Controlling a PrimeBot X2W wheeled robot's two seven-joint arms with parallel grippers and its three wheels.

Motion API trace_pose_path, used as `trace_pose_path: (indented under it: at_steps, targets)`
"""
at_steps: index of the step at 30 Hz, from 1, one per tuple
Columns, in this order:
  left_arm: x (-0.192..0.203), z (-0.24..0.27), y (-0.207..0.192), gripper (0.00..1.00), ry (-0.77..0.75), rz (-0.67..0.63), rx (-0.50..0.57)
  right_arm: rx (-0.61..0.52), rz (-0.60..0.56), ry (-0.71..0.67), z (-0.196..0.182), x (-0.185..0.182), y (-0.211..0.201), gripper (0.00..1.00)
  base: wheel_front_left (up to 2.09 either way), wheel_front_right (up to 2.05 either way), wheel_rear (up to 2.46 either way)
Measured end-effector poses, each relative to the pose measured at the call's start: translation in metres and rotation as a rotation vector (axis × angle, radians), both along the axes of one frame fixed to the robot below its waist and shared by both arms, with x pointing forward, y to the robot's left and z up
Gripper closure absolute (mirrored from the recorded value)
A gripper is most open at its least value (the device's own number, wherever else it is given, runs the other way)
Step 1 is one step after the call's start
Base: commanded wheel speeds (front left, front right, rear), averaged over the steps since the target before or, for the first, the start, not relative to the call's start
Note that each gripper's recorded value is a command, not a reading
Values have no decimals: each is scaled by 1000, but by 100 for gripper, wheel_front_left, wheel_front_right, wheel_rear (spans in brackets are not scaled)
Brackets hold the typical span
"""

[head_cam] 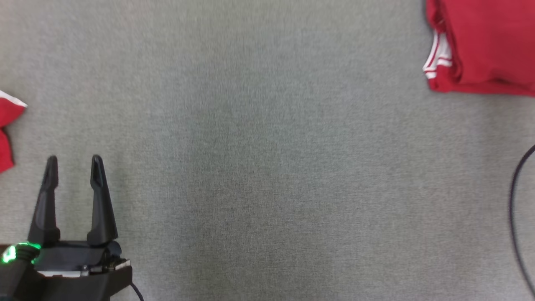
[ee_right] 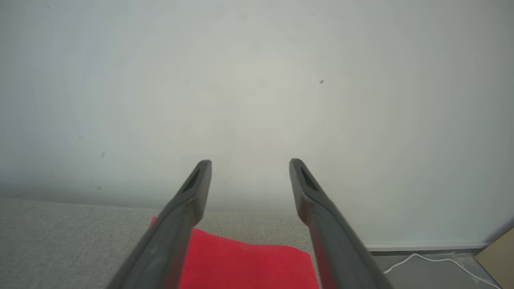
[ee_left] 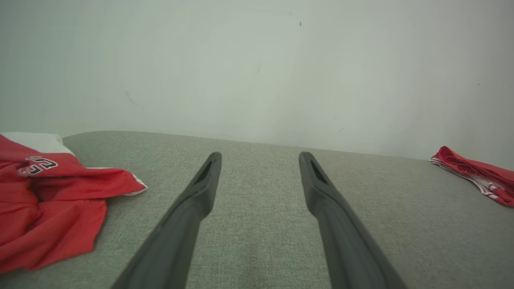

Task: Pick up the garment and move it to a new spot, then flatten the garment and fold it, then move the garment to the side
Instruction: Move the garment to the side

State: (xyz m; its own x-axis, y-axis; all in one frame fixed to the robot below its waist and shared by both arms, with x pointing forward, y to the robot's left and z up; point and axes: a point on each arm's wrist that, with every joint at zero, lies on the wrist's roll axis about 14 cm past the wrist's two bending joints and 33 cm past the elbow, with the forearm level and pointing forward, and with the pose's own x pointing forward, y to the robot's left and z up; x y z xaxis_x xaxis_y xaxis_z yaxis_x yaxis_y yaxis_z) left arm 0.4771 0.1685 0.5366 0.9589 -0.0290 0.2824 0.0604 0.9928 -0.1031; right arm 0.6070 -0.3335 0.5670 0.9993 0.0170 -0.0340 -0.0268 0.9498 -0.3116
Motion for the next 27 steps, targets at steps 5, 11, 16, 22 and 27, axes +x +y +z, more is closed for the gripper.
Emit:
trace_pose_path:
  at_steps: [5, 11, 16, 22, 27]
  targets:
    - [-12, -1, 4, 0, 31, 17, -28, 80, 69, -100, 23, -19, 33, 0, 0, 0, 0]
    - [-25, 10, -4, 0, 23, -3, -46, 152, 117, -131, 12, -64, 67, 0, 0, 0, 0]
    - [-43, 21, -4, 0, 13, -1, -57, 214, 172, -119, -8, -110, 105, 0, 0, 0, 0]
    - [-59, 31, -5, 0, -3, -5, -59, 258, 202, -126, -14, -149, 128, 0, 0, 0, 0]
    - [-72, 40, -8, 0, -19, -10, -59, 286, 206, -155, -12, -181, 140, 0, 0, 0, 0]
